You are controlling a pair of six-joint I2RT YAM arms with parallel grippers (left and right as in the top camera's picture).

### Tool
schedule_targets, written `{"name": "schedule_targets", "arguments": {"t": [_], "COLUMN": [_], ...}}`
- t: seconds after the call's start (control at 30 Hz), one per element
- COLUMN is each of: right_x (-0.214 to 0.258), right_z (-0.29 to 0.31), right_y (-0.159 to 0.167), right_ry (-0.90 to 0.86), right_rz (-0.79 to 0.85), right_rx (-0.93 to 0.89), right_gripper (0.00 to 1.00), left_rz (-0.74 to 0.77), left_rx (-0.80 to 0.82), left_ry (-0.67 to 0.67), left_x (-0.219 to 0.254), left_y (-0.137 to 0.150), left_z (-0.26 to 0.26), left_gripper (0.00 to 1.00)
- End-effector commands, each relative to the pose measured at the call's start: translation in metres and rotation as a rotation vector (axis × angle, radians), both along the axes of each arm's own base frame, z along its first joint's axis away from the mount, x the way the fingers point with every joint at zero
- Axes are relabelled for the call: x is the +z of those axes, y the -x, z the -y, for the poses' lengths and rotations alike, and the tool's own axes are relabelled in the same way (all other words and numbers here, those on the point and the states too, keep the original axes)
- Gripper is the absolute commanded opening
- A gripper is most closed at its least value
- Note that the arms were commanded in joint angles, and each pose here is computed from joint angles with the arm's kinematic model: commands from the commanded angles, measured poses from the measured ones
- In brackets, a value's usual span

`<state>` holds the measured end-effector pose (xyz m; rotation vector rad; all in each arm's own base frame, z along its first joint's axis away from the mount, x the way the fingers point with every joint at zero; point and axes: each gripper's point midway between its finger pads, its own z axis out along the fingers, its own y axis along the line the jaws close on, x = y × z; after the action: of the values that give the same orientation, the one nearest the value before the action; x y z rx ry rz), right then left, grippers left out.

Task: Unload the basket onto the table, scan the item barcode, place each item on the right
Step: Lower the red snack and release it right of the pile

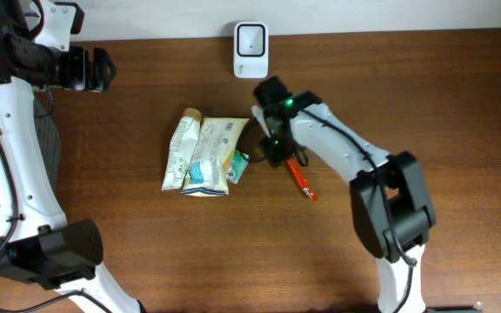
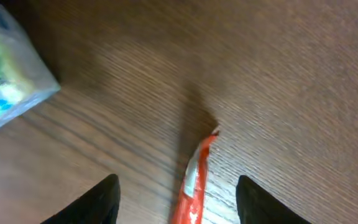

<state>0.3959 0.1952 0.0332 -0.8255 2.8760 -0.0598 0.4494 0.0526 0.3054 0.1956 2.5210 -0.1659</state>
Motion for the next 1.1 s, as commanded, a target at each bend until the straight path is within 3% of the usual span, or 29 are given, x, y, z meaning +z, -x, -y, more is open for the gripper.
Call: {"name": "schedule_targets", "arguments": {"t": [0.0, 0.03, 0.13, 0.23, 0.4, 0.5, 0.6, 0.63, 0.67, 0.73, 0.87, 1.0, 1.07], "right_x": [-0.016, -0.016, -0.02, -0.022, 0.0, 0.014, -0.003, -0.011, -0.021, -0.034, 0.0, 0.017, 0.04], "right_z": [0.03, 0.033, 0.021, 0.017, 0.031, 0.068, 0.095, 0.097, 0.106, 0.14, 0.202, 0.196, 0.169], "right_y": [-0.015, -0.016, -0.015, -0.014, -0.032, -0.049, -0.041, -0.035, -0.031, -0.026, -0.023, -0.015, -0.004], "right_ry": [0.195, 0.198, 0.099, 0.004, -0.543, -0.702, -0.692, -0.682, -0.612, -0.413, -0.061, -0.025, -0.042], "right_rz": [0.056, 0.058, 0.019, -0.02, -0.235, -0.25, -0.266, -0.27, -0.262, -0.224, -0.162, -0.196, -0.239], "right_rx": [-0.027, -0.034, -0.008, -0.038, -0.456, -0.55, -0.611, -0.594, -0.611, -0.659, -0.717, -0.681, -0.495], "right_gripper": [0.59, 0.59, 0.43, 0.04, 0.04, 0.04, 0.04, 0.15, 0.42, 0.54, 0.55, 0.52, 0.52], "left_rz": [0.026, 0.026, 0.026, 0.026, 0.026, 0.026, 0.026, 0.026, 0.026, 0.026, 0.026, 0.026, 0.026], "left_rx": [-0.007, -0.007, -0.004, -0.004, -0.004, -0.005, -0.004, -0.004, -0.004, -0.004, -0.005, -0.004, -0.005], "left_ry": [-0.011, -0.011, -0.012, -0.012, -0.012, -0.012, -0.012, -0.012, -0.012, -0.012, -0.012, -0.012, -0.012], "left_x": [0.009, 0.009, 0.009, 0.009, 0.009, 0.009, 0.009, 0.009, 0.009, 0.009, 0.009, 0.009, 0.009], "left_y": [0.003, 0.003, 0.003, 0.003, 0.003, 0.003, 0.003, 0.003, 0.003, 0.003, 0.003, 0.003, 0.003], "left_z": [-0.001, -0.001, -0.002, -0.002, -0.002, -0.002, -0.002, -0.002, -0.002, -0.002, -0.002, -0.002, -0.002], "left_gripper": [0.99, 0.99, 0.99, 0.99, 0.99, 0.99, 0.99, 0.99, 0.99, 0.99, 0.99, 0.99, 0.99]}}
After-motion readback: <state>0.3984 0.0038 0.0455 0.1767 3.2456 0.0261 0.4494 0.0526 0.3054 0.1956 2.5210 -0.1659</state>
